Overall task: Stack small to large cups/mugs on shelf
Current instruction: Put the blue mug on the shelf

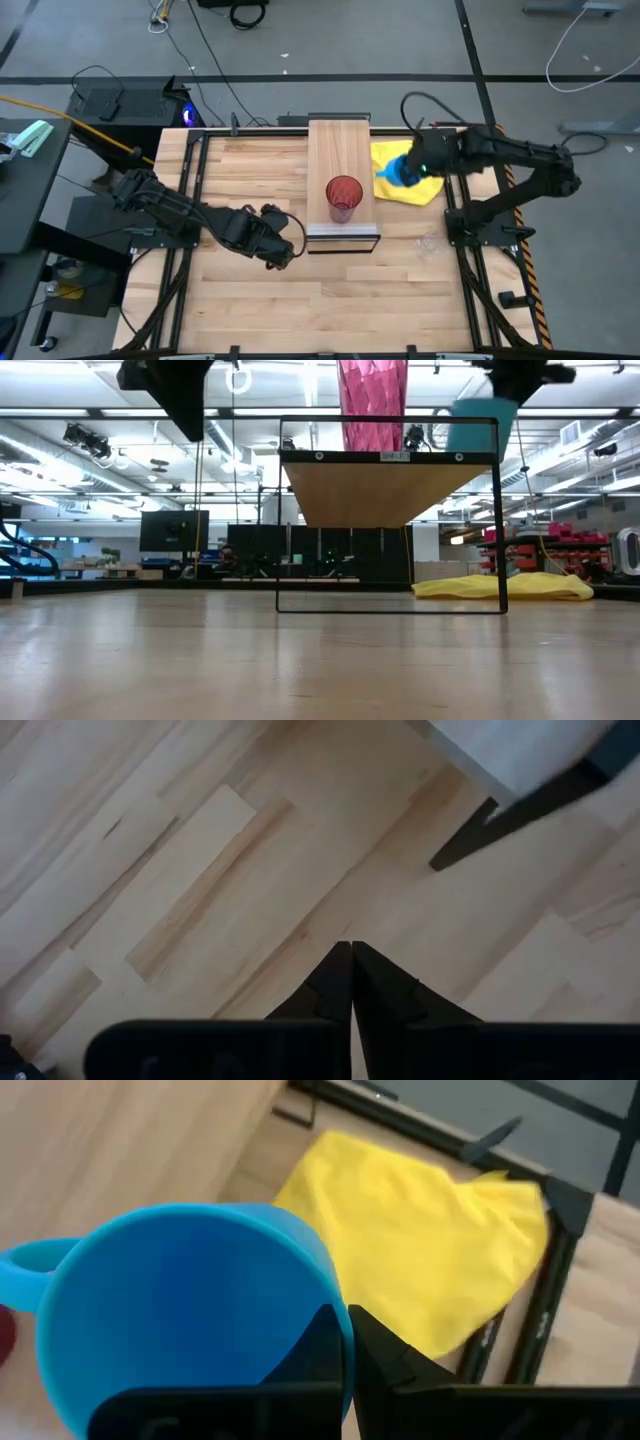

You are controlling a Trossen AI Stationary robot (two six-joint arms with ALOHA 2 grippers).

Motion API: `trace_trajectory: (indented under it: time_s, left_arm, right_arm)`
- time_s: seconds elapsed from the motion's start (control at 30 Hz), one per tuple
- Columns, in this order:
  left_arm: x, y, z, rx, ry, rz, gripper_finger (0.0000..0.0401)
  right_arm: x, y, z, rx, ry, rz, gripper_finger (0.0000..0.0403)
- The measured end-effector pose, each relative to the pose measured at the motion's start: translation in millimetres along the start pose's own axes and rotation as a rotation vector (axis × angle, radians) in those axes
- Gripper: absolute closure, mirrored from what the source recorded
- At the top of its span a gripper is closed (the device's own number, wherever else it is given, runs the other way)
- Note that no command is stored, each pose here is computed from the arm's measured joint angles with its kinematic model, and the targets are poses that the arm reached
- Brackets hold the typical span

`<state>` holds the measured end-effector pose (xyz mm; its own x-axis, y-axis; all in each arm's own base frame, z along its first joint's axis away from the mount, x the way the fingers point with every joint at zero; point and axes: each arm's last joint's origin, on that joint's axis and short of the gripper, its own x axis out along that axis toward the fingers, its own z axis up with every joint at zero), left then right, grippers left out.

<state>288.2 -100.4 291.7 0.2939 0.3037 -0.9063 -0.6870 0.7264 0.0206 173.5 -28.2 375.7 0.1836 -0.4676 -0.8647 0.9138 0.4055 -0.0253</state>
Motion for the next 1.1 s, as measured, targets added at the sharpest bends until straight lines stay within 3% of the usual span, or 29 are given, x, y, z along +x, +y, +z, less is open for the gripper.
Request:
trace_trajectory:
  time_s: [0.2,0.4,0.6,0.83,1.1]
  left_arm:
    - [6.3,8.0,13.1,-0.05,0.001,0.022,0.0391]
    - [11.7,15.8,24.4,-0.094,0.002,0.043,0.0372]
    - [15.9,22.3,33.0,-0.128,0.003,0.059,0.038]
    - [18.6,26.9,38.5,-0.149,0.004,0.07,0.0393]
    - [26.3,41.2,54.4,-0.164,0.008,0.102,0.0369]
  right_arm:
    - [22.2,14.3,35.7,-0.023,-0.048,0.119,0.0398]
    - [27.5,14.4,67.6,-0.047,-0.058,0.091,0.0398]
    - [26.3,38.5,94.8,-0.113,-0.047,0.158,0.0398]
    - [44.6,59.5,105.3,-0.228,0.05,0.145,0.0398]
    - [65.7,67.2,111.2,-0.219,0.14,0.193,0.0398]
